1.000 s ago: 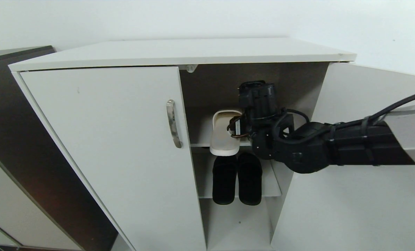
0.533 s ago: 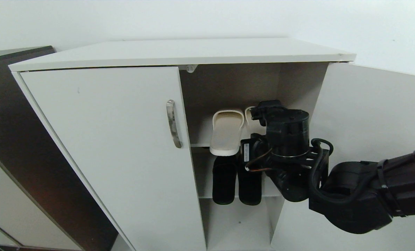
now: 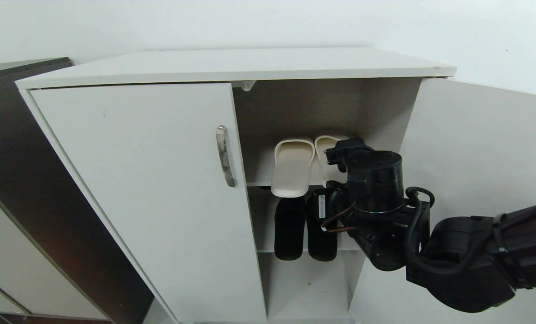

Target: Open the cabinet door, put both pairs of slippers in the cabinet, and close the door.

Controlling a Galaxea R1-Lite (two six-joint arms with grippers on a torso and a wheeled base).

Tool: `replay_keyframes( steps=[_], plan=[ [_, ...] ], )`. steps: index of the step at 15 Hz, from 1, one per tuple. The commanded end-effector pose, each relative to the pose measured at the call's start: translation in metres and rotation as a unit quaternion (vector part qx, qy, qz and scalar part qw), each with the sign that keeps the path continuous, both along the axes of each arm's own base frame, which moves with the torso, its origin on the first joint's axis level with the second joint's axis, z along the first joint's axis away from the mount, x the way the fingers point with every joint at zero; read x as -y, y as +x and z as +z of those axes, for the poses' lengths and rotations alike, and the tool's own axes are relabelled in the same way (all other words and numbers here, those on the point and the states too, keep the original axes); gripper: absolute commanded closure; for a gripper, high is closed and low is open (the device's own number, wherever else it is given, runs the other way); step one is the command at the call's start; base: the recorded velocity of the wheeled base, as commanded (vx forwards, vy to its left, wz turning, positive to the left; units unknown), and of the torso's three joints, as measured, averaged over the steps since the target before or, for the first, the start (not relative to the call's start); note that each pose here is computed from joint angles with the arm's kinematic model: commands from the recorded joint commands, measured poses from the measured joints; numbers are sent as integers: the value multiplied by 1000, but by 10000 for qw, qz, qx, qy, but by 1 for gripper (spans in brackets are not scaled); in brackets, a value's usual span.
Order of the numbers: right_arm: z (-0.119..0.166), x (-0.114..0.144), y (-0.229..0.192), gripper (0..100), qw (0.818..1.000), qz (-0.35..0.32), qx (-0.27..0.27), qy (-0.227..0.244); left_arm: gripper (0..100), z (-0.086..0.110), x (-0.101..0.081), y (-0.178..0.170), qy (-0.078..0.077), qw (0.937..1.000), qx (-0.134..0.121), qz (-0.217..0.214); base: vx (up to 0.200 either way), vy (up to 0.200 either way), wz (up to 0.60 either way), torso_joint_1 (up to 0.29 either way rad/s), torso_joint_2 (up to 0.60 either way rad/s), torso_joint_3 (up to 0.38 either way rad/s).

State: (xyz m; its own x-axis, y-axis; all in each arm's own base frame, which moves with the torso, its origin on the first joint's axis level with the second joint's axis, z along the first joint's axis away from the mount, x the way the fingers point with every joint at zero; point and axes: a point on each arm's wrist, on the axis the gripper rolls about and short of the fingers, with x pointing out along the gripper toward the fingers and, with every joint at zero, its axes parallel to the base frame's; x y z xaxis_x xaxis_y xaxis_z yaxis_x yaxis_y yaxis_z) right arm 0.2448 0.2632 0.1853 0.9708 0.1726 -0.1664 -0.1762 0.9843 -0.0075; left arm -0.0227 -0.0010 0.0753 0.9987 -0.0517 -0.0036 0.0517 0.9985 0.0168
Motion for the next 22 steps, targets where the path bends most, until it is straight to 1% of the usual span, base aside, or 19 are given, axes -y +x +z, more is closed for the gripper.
replay_keyframes(
  steps=[1, 4, 6, 8, 13, 14, 17, 19, 22],
  plan=[
    [-2, 0, -1, 100, 10000, 22, -17, -18, 100, 0, 0, 0, 7, 10000, -5, -2, -200, 0, 0, -7, 2, 2],
    [-2, 1, -2, 100, 10000, 35, -27, -7, 100, 0, 0, 0, -1, 10000, -5, -2, -200, 0, 0, -1, 1, 2],
    [-3, 2, -3, 100, 9999, 60, 112, 87, 100, 0, 0, 0, 7, 10000, -5, -2, -200, 0, 0, 10, -7, -2],
    [-8, 5, -4, 100, 9999, 57, 90, -29, 100, 0, 0, 0, -1, 10000, -5, -2, -200, 0, 0, 7, 2, 9],
    [-11, 8, -2, 100, 9999, 126, 40, -67, 100, 0, 0, 0, -1, 10000, -5, -2, -200, 0, 0, 3, 1, 4],
    [-12, 8, -3, 100, 9997, 255, 33, -45, 100, 0, 0, 0, -1, 10000, -13, -2, -200, 0, 0, 7, 2, 2],
    [-15, 12, -1, 100, 9994, 277, 93, -189, 100, 0, 0, 0, -1, 10000, -13, -2, -200, 0, 0, 2, 1, 2],
    [-15, 12, 0, 100, 9994, 270, 139, -160, 100, 0, 0, 0, -1, 10000, -5, -2, -200, 0, 0, 0, 2, 2],
    [-16, 14, -1, 100, 9994, 263, 123, -177, 100, 0, 0, 0, -1, 10000, -5, -2, 0, 0, 0, 0, 0, 0]
  ],
)
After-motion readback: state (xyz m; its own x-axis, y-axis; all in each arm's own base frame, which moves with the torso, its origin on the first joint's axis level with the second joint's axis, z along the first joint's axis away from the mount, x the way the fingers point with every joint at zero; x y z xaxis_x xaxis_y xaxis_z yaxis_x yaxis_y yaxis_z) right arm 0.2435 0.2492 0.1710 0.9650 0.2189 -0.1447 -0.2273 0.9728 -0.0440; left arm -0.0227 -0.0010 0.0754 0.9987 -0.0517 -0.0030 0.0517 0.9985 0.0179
